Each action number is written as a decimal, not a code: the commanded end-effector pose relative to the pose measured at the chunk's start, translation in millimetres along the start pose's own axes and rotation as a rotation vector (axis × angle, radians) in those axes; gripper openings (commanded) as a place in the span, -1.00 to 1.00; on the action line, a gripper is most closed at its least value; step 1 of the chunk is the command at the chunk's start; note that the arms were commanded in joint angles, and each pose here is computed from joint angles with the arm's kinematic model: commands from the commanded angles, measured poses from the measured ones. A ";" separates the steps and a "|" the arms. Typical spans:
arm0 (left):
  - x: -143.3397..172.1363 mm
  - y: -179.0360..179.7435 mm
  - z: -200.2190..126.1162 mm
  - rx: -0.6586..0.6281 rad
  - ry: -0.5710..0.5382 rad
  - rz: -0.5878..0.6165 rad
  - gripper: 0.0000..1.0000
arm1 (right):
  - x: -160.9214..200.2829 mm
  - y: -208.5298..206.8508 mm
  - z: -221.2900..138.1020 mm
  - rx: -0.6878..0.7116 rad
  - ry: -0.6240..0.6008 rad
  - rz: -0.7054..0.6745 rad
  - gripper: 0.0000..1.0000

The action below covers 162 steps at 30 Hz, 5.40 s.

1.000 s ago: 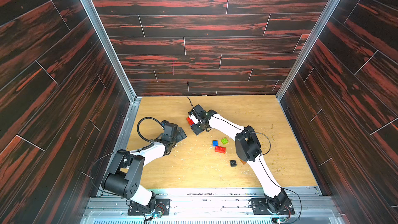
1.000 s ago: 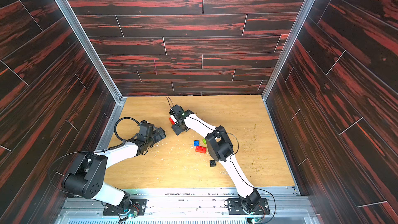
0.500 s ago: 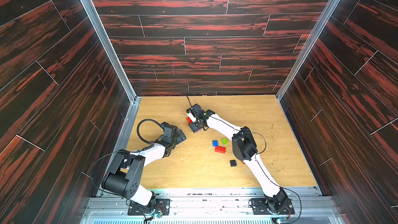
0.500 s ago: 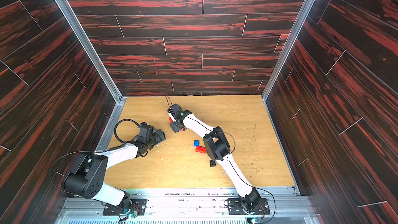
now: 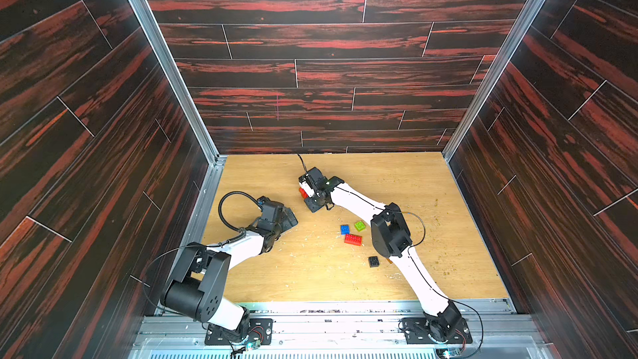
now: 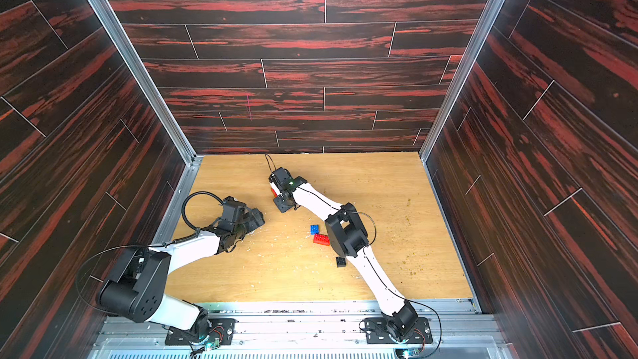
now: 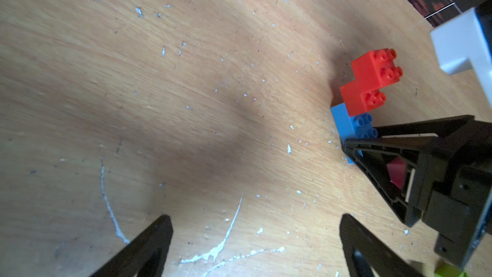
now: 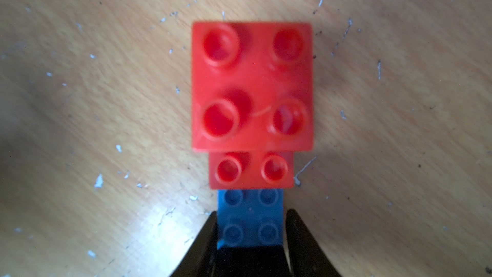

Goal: Assemble the letter v with lego
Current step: Adjust the lego brick at the center of the board.

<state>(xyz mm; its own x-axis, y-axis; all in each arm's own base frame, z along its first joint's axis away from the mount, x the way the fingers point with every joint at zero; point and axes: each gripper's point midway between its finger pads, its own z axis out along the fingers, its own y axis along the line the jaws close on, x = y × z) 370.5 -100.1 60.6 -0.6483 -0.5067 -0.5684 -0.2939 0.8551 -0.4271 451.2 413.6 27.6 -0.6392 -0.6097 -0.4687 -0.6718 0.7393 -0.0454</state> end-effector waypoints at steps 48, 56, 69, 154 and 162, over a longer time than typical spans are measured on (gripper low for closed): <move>-1.2 23.2 -32.4 -0.051 -0.068 0.001 1.00 | 17.8 26.0 6.2 -0.086 0.062 -0.038 -0.26; -2.5 25.0 -33.6 -0.058 -0.077 -0.001 1.00 | 17.1 33.1 5.8 -0.126 0.063 -0.053 -0.42; -9.7 37.5 -59.3 -0.089 -0.140 -0.010 1.00 | 4.6 89.8 -18.4 -0.488 0.055 -0.134 -0.43; -2.1 39.3 -65.3 -0.109 -0.083 0.054 1.00 | 30.7 73.7 -4.7 -0.711 0.141 0.046 0.14; -0.3 38.5 -60.7 -0.111 -0.068 0.063 1.00 | 29.0 67.2 -1.4 -0.677 0.139 0.062 0.21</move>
<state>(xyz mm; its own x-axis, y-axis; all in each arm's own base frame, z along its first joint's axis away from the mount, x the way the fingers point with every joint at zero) 309.5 -57.2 78.5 -0.6277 -0.4642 -0.6249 -0.3500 0.8853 -0.3061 383.0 454.2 34.4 -0.6723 -0.6352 -0.3802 -0.7101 0.4080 0.5739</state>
